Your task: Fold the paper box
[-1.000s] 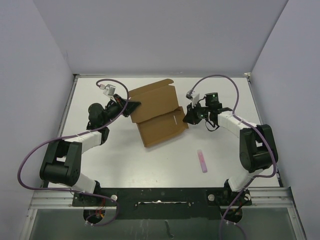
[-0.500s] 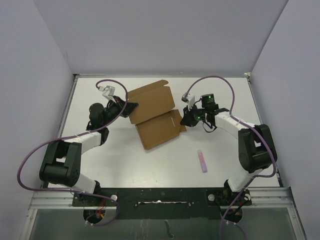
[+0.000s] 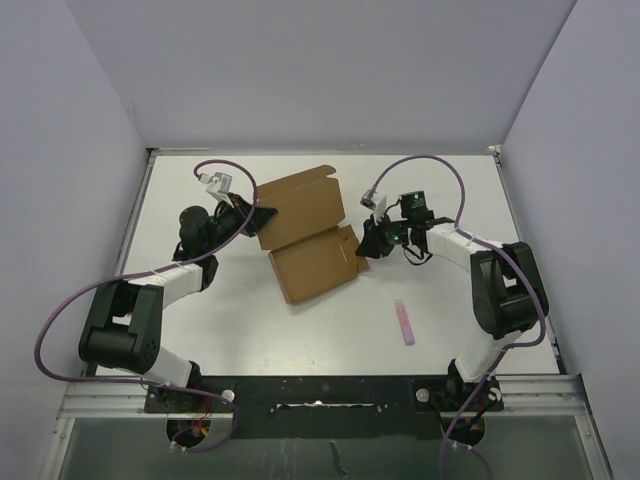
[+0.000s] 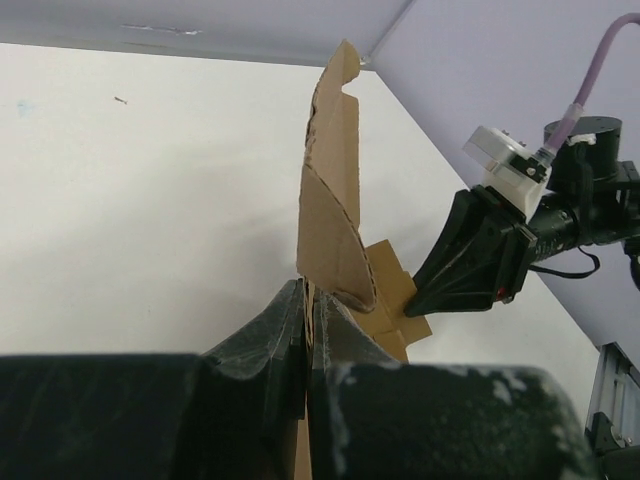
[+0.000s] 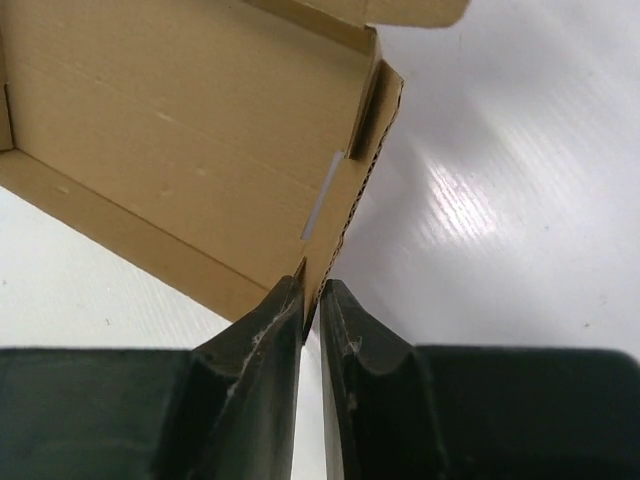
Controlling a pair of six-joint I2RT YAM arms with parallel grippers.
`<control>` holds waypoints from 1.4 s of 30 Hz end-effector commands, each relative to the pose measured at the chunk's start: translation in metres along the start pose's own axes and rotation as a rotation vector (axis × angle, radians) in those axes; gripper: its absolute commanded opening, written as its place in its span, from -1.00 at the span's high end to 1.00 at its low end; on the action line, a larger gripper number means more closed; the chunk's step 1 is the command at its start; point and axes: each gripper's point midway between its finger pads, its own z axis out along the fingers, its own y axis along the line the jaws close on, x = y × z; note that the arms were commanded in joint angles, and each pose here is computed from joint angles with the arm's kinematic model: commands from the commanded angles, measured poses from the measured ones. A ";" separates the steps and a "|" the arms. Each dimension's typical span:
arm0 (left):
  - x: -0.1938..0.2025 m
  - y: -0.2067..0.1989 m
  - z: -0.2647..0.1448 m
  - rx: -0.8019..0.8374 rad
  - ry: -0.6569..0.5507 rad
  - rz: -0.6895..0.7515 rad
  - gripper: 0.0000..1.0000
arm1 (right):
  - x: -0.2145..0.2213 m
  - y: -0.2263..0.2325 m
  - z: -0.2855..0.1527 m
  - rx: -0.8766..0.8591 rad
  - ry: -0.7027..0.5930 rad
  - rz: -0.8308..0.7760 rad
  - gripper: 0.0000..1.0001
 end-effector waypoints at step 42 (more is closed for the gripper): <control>-0.001 -0.038 0.011 0.147 0.021 0.090 1.00 | 0.013 -0.068 -0.008 -0.026 -0.070 0.357 1.00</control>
